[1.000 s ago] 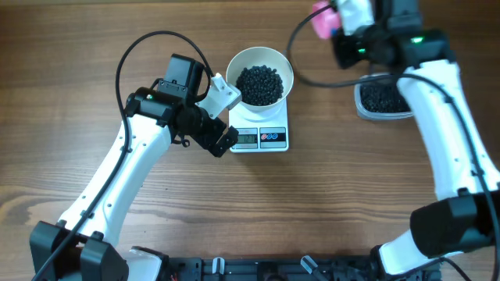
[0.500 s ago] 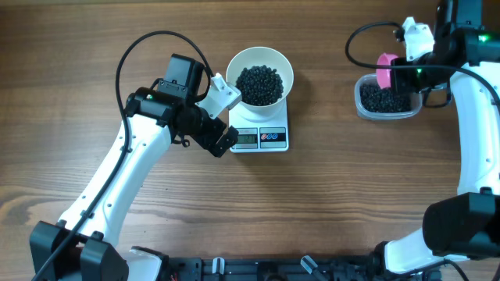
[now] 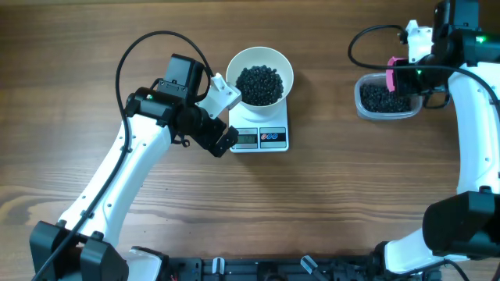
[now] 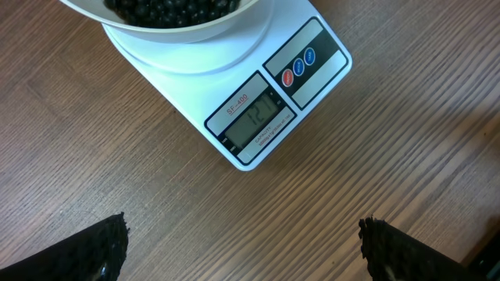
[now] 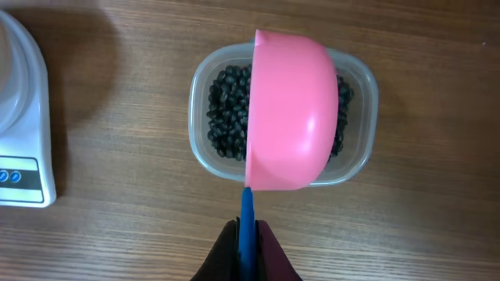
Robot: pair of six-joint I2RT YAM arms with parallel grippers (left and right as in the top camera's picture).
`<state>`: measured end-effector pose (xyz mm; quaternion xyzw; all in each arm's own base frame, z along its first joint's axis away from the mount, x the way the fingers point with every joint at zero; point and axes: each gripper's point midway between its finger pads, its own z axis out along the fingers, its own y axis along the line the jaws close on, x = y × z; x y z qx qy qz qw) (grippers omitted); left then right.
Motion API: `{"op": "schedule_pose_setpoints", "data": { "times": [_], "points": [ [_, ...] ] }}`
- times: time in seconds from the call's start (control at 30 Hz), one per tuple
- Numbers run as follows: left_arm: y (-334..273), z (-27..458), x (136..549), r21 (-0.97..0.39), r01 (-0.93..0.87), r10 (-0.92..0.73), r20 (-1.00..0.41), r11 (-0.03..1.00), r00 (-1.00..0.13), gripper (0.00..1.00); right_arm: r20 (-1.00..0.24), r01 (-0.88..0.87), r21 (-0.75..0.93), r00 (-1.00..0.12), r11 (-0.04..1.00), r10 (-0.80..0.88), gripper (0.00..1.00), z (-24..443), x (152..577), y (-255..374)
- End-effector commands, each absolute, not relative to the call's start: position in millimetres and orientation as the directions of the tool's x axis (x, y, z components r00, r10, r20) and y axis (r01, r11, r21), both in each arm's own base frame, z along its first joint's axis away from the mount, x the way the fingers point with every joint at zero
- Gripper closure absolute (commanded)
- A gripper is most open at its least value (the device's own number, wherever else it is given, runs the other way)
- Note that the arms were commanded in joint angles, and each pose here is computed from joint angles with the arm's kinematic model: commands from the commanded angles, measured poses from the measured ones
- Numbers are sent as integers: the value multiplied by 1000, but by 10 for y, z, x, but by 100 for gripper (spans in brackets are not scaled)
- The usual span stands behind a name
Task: Scoop item into bowl and weigh 150g on scale
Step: 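Carry the empty pink scoop back right to the bean tub, then lower the pink scoop into the beans for another scoop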
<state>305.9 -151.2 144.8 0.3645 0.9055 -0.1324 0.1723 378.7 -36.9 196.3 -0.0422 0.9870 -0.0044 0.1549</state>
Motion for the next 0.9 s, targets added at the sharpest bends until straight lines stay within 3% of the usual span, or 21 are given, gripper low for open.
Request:
{"op": "schedule_pose_setpoints", "data": {
  "times": [0.0,0.27,0.6,0.87],
  "points": [
    [-1522,1461,3075,-120,715,619,-417,688,-666,0,-297,-80,-62,-950,995,-95,96,1974,3746,-447],
    [-1522,1461,3075,-120,715,619,-417,688,-666,0,-240,-74,-192,-963,979,-120,96,1944,3659,-673],
    [-1522,1460,3075,-119,716,620,-417,688,-665,0,-173,-126,-219,-971,968,-165,96,1493,3585,-715],
    [-1522,1460,3075,-119,715,619,-416,689,-666,0,-163,-147,-275,-967,950,-196,96,1426,3606,-805]
  ]
}}
